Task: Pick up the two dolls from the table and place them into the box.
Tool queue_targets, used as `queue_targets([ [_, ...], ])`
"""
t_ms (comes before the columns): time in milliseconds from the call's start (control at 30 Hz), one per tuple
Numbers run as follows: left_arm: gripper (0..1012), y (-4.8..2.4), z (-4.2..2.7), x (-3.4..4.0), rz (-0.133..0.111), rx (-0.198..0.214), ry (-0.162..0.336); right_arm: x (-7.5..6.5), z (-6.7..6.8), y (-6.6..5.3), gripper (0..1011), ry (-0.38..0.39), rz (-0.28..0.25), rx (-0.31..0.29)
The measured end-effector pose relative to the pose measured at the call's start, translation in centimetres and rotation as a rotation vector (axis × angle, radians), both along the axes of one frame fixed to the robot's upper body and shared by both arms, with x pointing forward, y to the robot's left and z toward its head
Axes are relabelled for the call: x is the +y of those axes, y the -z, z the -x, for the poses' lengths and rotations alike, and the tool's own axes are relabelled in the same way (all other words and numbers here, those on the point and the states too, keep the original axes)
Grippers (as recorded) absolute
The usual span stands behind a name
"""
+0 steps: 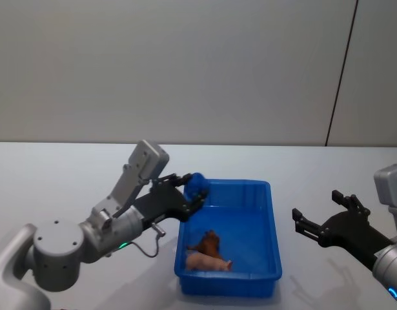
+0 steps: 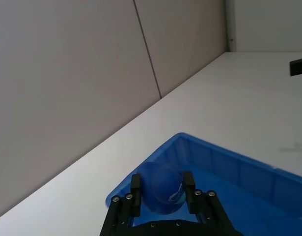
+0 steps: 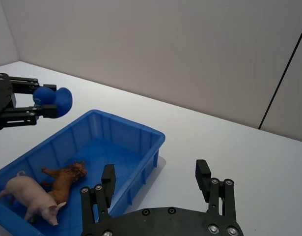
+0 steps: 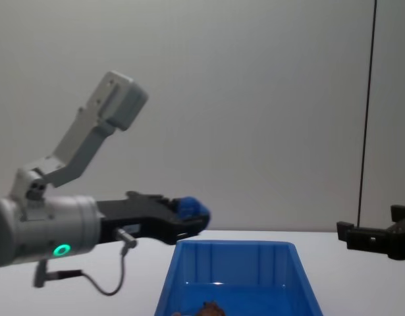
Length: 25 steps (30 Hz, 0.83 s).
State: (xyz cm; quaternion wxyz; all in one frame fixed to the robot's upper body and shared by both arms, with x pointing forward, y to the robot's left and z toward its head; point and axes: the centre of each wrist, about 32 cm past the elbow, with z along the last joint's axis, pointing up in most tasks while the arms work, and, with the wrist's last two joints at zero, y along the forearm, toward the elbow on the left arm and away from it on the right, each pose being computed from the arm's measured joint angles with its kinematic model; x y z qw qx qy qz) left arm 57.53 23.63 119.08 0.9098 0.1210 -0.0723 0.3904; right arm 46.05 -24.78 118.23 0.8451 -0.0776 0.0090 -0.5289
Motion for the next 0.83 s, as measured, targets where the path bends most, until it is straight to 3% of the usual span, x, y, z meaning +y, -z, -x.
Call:
queue_targets([
  [200, 667, -0.15, -0.6, -1.18, 0.024, -0.012, 0.052, 0.0, 0.0, 0.0, 1001, 0.0, 0.0, 0.0],
  [400, 829, -0.21, -0.69, -1.7, 0.036, -0.017, 0.075, 0.0, 0.0, 0.0, 1001, 0.0, 0.0, 0.0],
  [600, 993, -0.17, -0.06, -1.66, 0.048, -0.023, 0.086, 0.0, 0.0, 0.0, 1001, 0.0, 0.0, 0.0],
  [833, 1002, -0.1, 1.01, -1.11, 0.059, -0.036, 0.079, 0.0, 0.0, 0.0, 1001, 0.0, 0.0, 0.0],
])
